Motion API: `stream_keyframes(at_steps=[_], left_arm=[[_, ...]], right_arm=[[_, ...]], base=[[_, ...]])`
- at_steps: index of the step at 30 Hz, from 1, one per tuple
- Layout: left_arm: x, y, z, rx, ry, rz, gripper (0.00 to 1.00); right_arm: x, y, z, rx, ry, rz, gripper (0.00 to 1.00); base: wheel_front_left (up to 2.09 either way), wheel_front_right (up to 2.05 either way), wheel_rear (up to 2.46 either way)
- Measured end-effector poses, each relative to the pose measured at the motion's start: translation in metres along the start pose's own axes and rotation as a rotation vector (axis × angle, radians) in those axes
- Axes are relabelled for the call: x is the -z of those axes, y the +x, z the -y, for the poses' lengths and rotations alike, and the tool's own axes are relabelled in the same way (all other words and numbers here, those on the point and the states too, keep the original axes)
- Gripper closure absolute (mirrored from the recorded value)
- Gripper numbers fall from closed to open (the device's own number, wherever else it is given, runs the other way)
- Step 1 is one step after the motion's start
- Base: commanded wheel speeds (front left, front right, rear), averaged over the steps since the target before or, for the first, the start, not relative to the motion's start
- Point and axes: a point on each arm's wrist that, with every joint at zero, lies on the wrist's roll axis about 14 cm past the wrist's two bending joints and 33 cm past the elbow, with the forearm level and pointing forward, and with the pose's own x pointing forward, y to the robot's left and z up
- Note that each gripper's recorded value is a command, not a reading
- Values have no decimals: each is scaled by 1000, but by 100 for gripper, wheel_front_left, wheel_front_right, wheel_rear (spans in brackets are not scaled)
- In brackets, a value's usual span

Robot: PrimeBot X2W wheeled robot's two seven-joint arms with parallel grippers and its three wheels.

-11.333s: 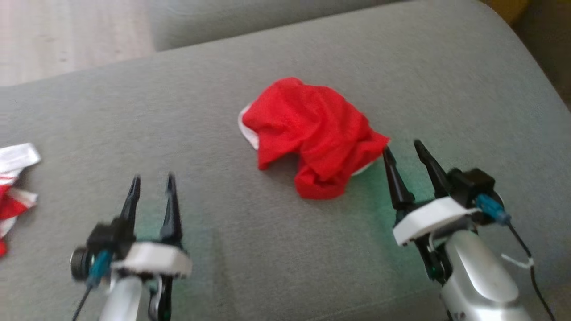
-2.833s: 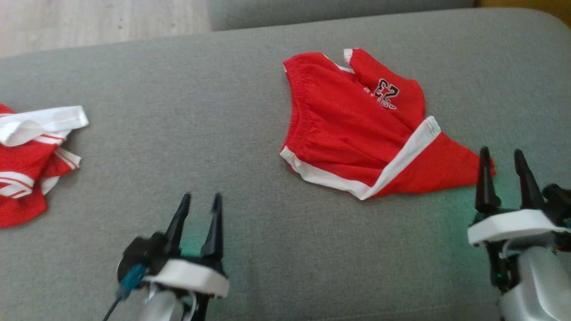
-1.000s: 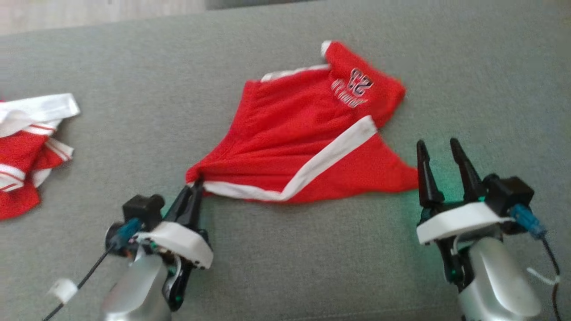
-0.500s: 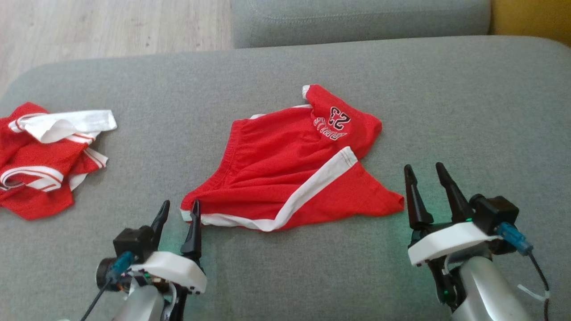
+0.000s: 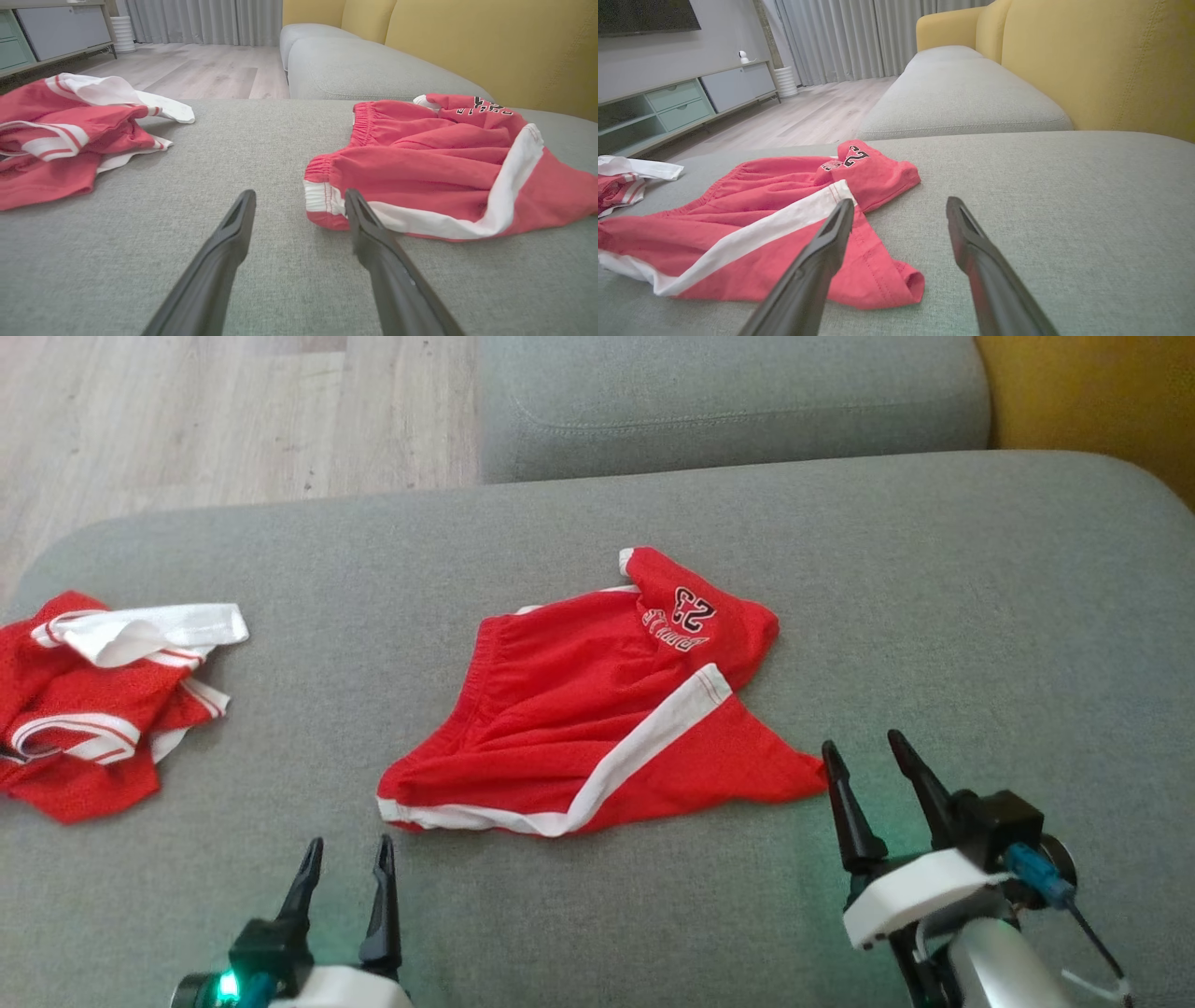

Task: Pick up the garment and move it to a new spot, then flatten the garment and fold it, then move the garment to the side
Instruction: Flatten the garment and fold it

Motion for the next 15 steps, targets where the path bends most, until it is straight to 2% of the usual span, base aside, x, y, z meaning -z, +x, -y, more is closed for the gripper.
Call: stream_keyframes(at_steps=[9, 15], left_arm=[[-5, -6, -5, -18, -3, 23, 0], [1, -5, -9, -23, -13, 4, 0]], right_arm=[[7, 2, -7, -21, 4, -22, 0], [31, 15, -22, -71, 30, -111, 0]], base=[[0, 0, 0], [0, 0, 0]])
